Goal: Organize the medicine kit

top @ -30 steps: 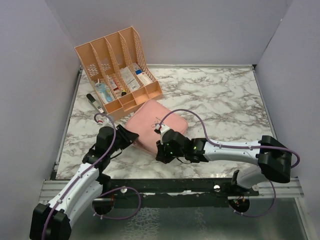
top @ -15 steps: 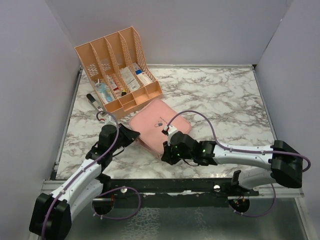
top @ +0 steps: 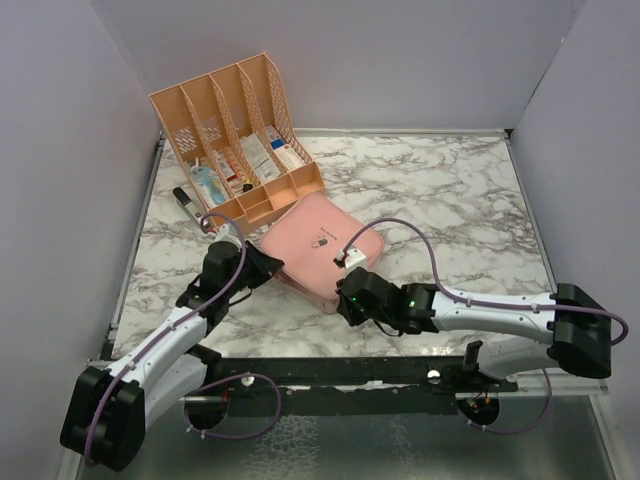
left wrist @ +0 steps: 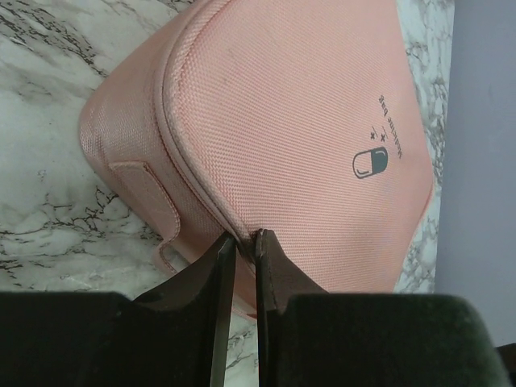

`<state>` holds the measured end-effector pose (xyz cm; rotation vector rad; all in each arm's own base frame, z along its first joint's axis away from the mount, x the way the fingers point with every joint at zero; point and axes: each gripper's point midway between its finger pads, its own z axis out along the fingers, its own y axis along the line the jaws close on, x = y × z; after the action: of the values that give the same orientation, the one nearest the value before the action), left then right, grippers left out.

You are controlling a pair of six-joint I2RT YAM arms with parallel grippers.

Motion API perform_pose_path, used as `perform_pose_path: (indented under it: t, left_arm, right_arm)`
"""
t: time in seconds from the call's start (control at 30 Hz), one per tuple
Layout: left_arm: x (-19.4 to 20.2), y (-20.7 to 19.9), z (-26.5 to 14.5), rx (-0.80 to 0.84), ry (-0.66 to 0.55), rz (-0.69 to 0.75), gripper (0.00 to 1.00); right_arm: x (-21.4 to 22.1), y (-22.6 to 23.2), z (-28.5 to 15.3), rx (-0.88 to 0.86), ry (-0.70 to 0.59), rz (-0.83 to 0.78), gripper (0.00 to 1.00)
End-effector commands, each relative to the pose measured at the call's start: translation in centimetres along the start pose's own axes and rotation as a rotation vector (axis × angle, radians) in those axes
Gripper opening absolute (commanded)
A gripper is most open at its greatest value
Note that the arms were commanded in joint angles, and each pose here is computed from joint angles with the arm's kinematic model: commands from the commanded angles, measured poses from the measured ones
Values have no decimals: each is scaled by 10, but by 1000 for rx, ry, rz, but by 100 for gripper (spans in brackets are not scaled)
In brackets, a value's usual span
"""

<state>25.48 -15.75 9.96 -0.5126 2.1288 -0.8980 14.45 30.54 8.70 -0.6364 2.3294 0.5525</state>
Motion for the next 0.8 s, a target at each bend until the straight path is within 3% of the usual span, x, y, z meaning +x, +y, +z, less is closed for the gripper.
perform_pose_path:
  t: [0.0,0.47,0.6,0.77]
  left_arm:
    - [-32,1,5,-39,-120,79,0]
    - [-34,-2,5,-43,-98,112,0]
    - [-27,-10,4,-4,-55,115,0]
    - [-12,-20,0,56,27,112,41]
  right_arm:
    - [21,-58,-16,260,54,-48,1]
    - [5,-80,-28,423,-19,38,1]
    - [0,-72,-24,386,-28,23,1]
    - [-12,-27,-9,150,-32,-40,1]
